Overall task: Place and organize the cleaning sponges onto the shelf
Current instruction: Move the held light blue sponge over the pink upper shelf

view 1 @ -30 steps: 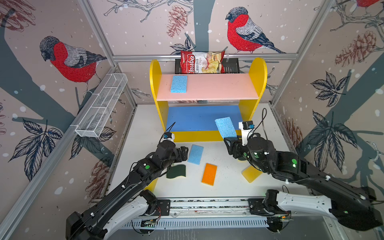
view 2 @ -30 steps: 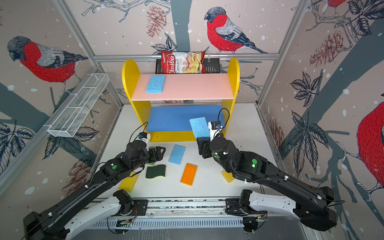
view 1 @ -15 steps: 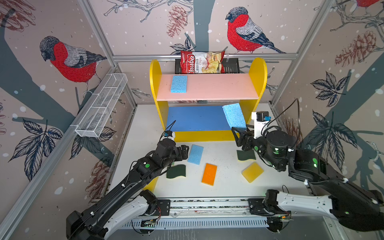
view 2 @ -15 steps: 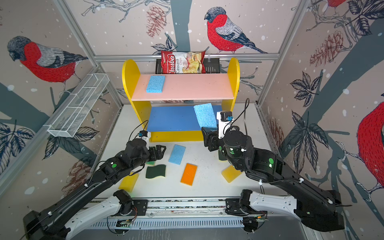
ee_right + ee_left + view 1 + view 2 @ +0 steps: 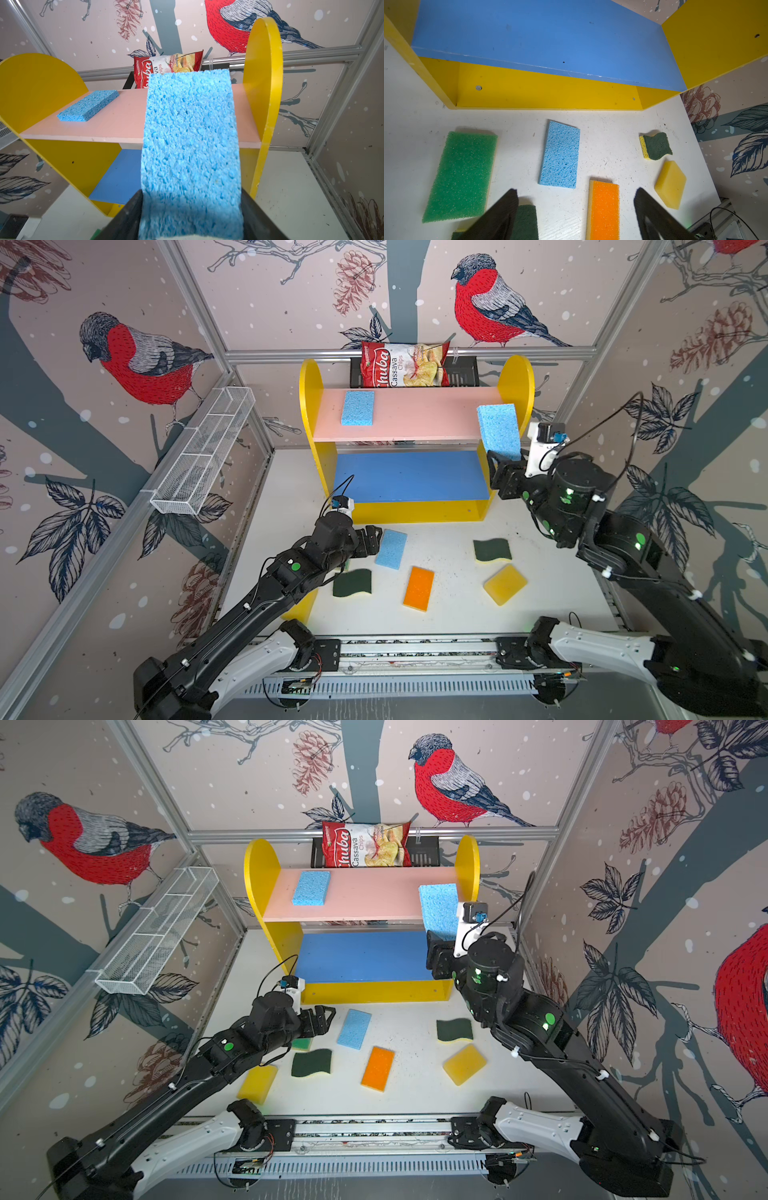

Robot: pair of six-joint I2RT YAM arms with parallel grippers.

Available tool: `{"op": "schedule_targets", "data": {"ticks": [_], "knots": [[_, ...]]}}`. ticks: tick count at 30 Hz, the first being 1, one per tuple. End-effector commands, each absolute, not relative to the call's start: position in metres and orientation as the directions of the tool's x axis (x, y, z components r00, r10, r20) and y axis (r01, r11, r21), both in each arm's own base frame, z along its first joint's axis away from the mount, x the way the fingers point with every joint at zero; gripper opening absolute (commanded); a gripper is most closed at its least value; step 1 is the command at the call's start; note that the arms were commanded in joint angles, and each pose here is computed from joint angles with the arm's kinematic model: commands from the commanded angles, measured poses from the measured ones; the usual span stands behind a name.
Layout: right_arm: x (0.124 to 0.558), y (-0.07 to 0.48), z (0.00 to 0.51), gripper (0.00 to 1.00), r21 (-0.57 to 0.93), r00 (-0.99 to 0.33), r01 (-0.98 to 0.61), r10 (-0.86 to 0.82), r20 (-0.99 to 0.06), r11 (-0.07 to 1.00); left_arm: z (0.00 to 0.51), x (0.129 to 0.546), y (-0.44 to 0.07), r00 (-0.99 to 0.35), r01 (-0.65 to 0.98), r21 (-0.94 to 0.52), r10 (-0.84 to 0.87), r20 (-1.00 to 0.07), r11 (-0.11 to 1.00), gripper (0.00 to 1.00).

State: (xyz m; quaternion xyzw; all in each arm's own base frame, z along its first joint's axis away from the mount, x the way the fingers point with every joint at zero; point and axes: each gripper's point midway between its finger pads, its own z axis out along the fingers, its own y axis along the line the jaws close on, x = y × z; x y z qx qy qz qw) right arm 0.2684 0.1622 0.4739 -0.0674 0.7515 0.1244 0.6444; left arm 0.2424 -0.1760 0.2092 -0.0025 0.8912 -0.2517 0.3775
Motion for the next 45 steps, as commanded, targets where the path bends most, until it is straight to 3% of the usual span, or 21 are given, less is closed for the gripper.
{"op": "schedule_targets", "data": {"ticks": [1, 24, 45], "knots": [[0.283, 0.173, 0.485, 0.68, 0.098, -0.141, -0.330, 0.053, -0.989, 0.939, 0.225, 0.246, -0.183, -0.682, 0.237, -0.461, -0.192, -0.706, 0.855, 0.88], [0.389, 0.174, 0.470, 0.69, 0.157, -0.212, -0.287, 0.097, -0.972, 0.945, 0.233, 0.255, -0.182, -0.643, 0.256, -0.418, -0.170, -0.747, 0.872, 0.89], [0.420, 0.183, 0.444, 0.72, 0.106, -0.293, -0.166, 0.053, -0.954, 0.980, 0.214, 0.264, -0.175, -0.655, 0.213, -0.370, -0.149, -0.741, 0.904, 0.90]]}}
